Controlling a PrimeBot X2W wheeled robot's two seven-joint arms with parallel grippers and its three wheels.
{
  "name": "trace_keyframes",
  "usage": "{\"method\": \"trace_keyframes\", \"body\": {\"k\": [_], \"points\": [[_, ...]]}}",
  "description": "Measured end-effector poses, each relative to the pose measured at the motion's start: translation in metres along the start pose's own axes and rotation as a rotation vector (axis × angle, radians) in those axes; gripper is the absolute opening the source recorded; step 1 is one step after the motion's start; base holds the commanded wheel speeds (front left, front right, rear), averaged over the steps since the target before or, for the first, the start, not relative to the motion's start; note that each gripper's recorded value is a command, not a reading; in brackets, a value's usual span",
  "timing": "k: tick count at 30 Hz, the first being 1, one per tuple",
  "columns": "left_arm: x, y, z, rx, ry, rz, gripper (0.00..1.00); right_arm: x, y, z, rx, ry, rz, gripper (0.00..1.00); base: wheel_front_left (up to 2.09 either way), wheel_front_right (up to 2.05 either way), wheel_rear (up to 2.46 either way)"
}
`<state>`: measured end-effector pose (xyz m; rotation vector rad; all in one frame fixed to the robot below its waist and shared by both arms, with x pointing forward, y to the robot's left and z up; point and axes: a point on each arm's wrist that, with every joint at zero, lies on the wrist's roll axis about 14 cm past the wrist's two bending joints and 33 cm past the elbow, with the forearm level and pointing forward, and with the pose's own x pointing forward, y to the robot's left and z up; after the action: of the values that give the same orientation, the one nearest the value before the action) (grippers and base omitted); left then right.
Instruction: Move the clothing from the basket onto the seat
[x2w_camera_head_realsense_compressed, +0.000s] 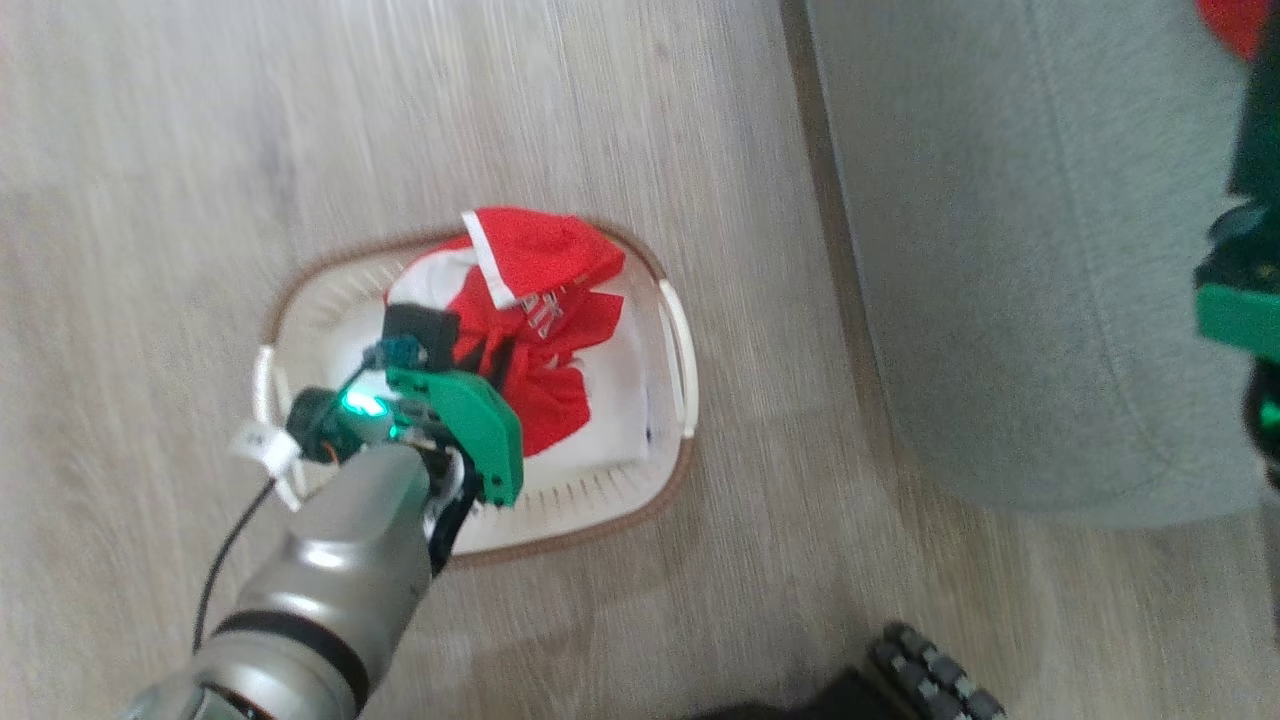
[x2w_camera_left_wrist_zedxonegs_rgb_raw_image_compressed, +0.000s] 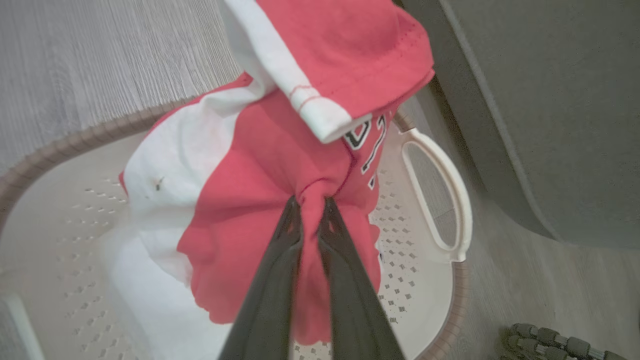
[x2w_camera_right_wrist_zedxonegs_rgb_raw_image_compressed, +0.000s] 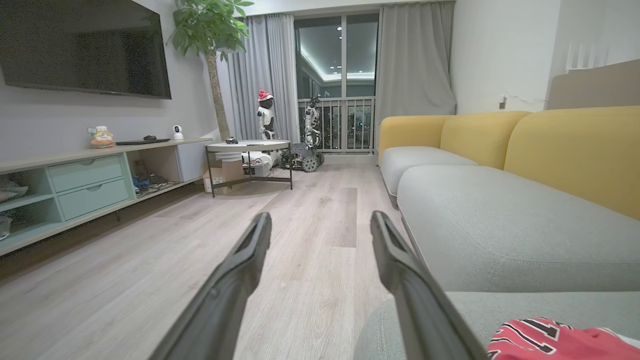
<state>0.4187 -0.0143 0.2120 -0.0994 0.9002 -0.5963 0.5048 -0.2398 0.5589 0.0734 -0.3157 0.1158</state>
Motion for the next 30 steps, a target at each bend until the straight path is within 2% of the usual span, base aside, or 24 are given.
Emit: {"method": "trace_keyframes", "body": {"k": [9, 14, 22, 30], "points": [[-0.063, -0.028, 0.049, 0.047, -0.19, -0.001, 0.0, -0.039, 0.017, 0.047, 0.014, -0.027, 0.007, 1.0, 0.0, 0.0, 0.0], [-0.112, -0.059, 0.12, 0.069, -0.445, -0.041, 0.0, -0.061, 0.036, 0.069, 0.045, -0.054, 0.031, 1.0, 0.0, 0.0, 0.0], [-0.197, -0.083, 0.192, 0.178, -0.764, -0.049, 0.0, -0.085, 0.066, 0.085, 0.092, -0.073, 0.078, 1.0, 0.0, 0.0, 0.0], [-0.253, -0.117, 0.23, 0.269, -0.93, -0.105, 0.0, -0.094, 0.089, 0.089, 0.113, -0.076, 0.133, 1.0, 0.0, 0.0, 0.0]]}}
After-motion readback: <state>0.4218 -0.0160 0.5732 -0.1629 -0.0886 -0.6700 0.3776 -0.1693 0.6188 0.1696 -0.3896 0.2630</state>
